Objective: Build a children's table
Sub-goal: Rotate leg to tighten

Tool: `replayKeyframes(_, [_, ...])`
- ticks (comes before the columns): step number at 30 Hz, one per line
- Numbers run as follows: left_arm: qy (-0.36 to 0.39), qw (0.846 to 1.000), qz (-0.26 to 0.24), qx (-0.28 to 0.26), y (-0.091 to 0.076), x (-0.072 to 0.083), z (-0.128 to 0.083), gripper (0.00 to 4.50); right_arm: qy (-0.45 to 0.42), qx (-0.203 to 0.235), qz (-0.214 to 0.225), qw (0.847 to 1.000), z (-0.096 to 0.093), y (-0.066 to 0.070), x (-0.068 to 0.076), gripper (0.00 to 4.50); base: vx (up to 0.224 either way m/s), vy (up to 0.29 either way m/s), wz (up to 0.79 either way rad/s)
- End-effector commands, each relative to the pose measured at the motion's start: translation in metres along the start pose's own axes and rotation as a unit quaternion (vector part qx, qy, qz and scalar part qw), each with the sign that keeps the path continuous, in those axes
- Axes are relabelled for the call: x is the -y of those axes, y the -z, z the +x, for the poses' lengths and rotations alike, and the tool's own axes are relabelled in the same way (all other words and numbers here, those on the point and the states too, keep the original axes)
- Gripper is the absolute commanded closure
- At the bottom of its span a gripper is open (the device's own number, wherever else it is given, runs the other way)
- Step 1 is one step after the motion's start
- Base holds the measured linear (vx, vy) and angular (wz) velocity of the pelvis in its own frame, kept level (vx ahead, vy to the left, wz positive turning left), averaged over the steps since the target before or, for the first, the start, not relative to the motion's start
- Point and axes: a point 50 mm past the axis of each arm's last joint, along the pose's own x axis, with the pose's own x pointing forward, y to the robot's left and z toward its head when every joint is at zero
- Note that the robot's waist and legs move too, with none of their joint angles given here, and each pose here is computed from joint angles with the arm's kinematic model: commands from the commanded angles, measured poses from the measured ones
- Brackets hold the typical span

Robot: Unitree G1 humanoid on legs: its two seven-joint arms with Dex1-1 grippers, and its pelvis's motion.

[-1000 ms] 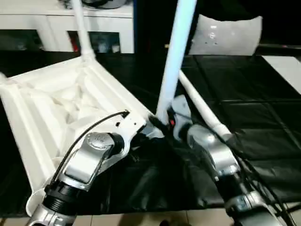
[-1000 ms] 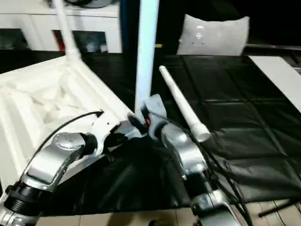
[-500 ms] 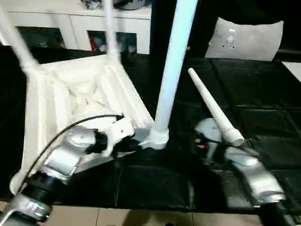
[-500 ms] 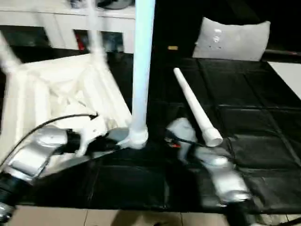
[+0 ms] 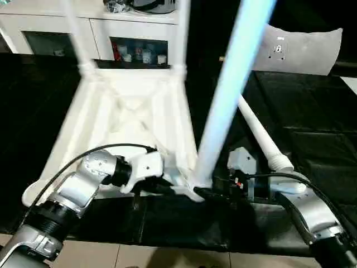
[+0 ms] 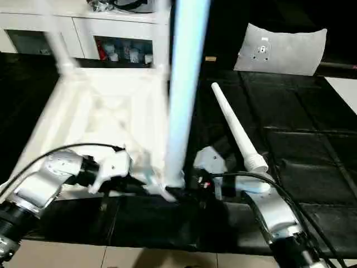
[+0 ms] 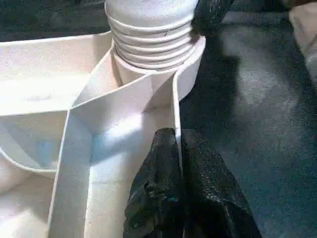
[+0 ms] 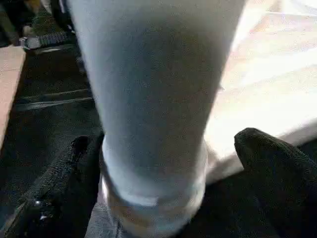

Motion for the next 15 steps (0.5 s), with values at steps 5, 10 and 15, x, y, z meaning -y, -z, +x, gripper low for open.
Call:
replayKeyframes(5, [0.041, 0.999, 0.026, 0.001, -0.0057, 0.0035, 0.0064, 4.50, -0.010, 0.003, 0.014, 1.000, -0.0009, -0.0023, 0.0029, 0.66, 0.000, 0.000, 0.00])
replayKeyframes(10, [0.043, 0.999, 0.025, 0.000, -0.0047, 0.0037, 0.0060, 4.50, -0.027, -0.007, 0.027, 0.999, -0.0021, 0.0002, 0.0010, 1.11, 0.000, 0.000, 0.00])
replayKeyframes(15, [0.043, 0.999, 0.021, -0.002, -0.0030, 0.0036, 0.0050, 4.50, -0.037, -0.009, 0.038, 0.999, -0.0019, 0.0018, -0.0001, 1.46, 0.000, 0.000, 0.00])
